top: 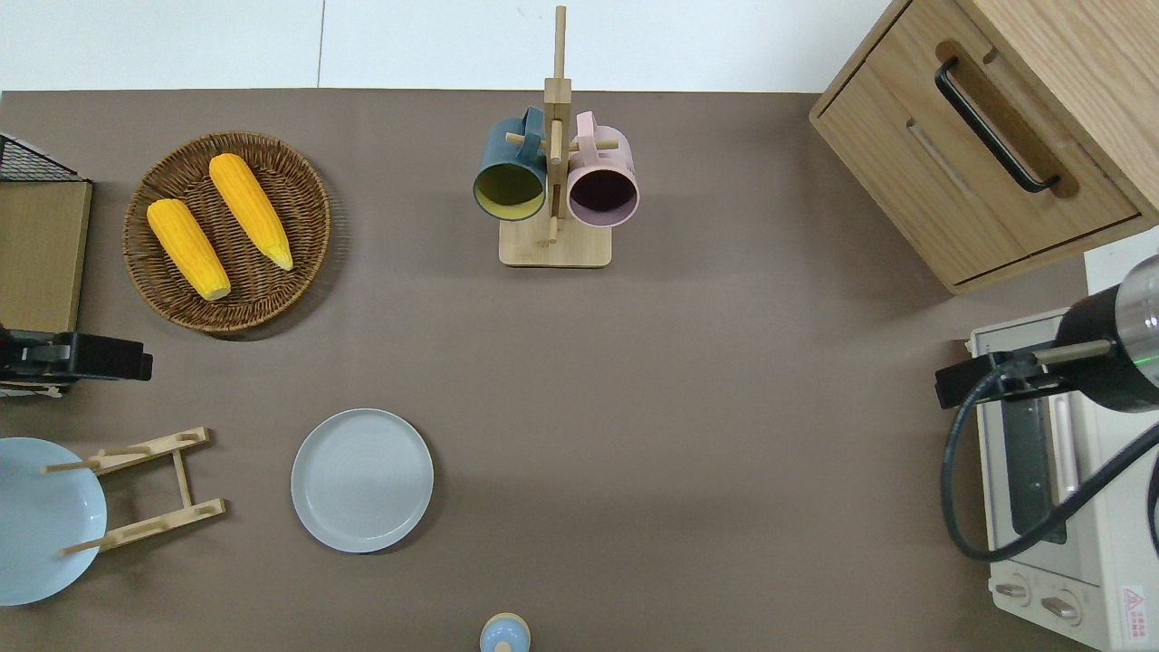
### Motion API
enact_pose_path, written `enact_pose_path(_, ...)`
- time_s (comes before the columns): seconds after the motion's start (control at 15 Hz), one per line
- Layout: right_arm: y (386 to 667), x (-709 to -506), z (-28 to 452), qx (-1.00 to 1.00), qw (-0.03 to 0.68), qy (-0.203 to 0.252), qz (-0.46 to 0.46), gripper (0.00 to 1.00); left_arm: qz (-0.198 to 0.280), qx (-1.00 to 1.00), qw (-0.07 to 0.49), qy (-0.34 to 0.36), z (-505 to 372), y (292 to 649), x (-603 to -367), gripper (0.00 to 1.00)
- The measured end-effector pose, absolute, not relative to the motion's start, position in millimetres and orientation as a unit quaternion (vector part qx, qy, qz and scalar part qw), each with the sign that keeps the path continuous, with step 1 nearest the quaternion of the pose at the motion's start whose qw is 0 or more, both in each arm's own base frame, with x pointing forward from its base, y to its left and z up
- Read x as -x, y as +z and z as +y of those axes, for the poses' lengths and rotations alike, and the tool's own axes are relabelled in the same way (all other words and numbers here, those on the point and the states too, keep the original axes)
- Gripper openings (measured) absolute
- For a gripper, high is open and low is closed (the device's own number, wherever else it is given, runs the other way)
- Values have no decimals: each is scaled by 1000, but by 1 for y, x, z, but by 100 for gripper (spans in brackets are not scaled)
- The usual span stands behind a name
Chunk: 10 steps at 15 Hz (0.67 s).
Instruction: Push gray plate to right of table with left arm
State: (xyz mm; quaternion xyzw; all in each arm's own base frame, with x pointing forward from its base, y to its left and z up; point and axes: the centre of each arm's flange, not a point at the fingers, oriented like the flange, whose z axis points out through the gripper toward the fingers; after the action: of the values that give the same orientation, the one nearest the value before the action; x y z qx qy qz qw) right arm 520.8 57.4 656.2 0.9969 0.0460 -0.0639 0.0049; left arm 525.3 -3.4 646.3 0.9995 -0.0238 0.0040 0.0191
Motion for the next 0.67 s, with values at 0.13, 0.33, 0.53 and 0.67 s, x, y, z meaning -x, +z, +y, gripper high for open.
enact_pose_path(0.13,656,-521,57,-997,5,-64,46,99,-24,-1000,19,4,-4,646,-525,100)
enact_pose_path(0.33,656,-521,57,-997,5,-64,46,99,-24,-1000,19,-2,-3,645,-524,100)
enact_pose_path(0.53,656,-521,57,-997,5,-64,46,99,-23,-999,20,-14,-2,641,-522,100)
enact_pose_path(0.67,656,-521,57,-997,5,-64,46,99,-22,-999,20,-20,-2,637,-522,100)
